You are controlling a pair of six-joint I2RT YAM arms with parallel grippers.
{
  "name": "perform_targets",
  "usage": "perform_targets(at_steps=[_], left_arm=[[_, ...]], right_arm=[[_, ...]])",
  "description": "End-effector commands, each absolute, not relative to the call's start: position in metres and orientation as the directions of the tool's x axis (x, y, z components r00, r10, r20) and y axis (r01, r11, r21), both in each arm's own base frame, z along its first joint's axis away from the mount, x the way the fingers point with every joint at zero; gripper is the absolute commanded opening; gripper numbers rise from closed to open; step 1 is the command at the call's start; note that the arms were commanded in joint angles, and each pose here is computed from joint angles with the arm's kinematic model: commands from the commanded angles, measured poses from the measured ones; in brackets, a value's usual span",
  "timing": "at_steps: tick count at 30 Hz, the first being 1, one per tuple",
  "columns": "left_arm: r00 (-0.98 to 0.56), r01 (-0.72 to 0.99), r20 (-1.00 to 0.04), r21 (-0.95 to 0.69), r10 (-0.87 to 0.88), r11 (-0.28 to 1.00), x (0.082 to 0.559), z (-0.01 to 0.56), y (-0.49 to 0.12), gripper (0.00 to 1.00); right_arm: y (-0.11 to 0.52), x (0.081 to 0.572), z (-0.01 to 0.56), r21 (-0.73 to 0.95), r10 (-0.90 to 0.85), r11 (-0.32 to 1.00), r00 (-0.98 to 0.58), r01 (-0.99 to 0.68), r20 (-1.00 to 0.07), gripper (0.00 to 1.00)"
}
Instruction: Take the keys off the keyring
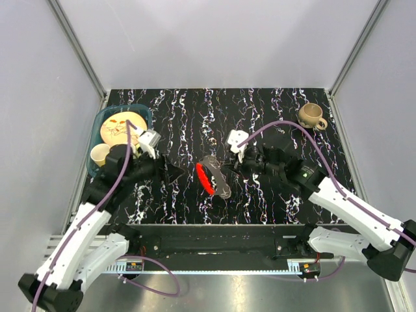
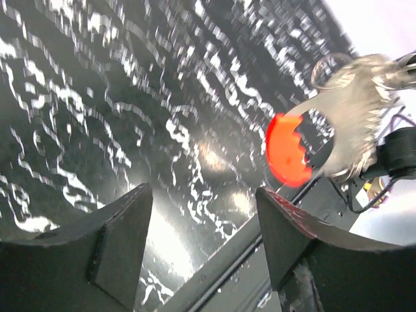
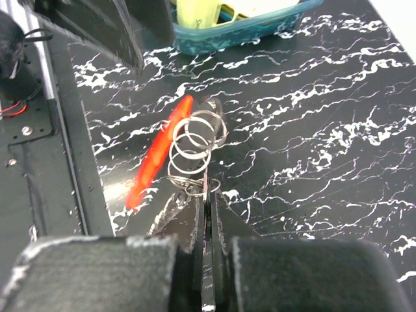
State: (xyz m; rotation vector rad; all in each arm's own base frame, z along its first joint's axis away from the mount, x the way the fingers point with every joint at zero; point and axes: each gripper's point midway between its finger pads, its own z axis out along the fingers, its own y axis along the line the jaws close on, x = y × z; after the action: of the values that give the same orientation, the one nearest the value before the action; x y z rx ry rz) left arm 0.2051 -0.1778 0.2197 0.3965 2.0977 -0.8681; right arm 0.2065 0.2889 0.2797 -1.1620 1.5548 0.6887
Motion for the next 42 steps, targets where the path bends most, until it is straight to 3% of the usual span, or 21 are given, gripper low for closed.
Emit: perform_targets(at_steps=[1, 6, 12, 24, 33, 42], left_arm=[[-0.372, 0.725, -0.923, -0.353, -0.095, 0.592, 0.198, 0.280, -0.192, 0.65], [-0.305, 0.856, -0.946, -0.322, -0.106, 0.405, 0.169, 0.306, -0.219, 0.51], [-0.301, 0.922, -0.949, -0.314, -0.089, 0.225, 0.140, 0.312, -0.252, 0.49], [-0.292, 0.946, -0.956, -0.294, -0.033, 0.135, 0.131, 0.308, -0.289, 0.49], [-0.299, 0.954, -0.954, -0.298, -0.034, -0.037, 0.104, 0.320, -0.300, 0.48], [-0.283, 0.959, -0.959, -0.283, -0.010, -0.027, 0.102, 0.318, -0.300, 0.49]], right_arm=[[0.286, 0.192, 0.294, -0.112, -0.363, 0.300, -0.004, -0.947, -0.932, 0.00], [0.289, 0.185, 0.294, 0.012, -0.388, 0.309, -0.138, -0.951, -0.911, 0.00], [0.295, 0.160, 0.292, 0.182, -0.414, 0.255, -0.277, -0.950, -0.867, 0.00], [0.286, 0.136, 0.312, 0.171, -0.343, 0.177, -0.224, -0.969, -0.912, 0.00], [0.279, 0.124, 0.307, 0.178, -0.337, 0.152, -0.220, -0.972, -0.915, 0.00], [0.279, 0.115, 0.303, 0.154, -0.319, 0.089, -0.174, -0.984, -0.931, 0.00]])
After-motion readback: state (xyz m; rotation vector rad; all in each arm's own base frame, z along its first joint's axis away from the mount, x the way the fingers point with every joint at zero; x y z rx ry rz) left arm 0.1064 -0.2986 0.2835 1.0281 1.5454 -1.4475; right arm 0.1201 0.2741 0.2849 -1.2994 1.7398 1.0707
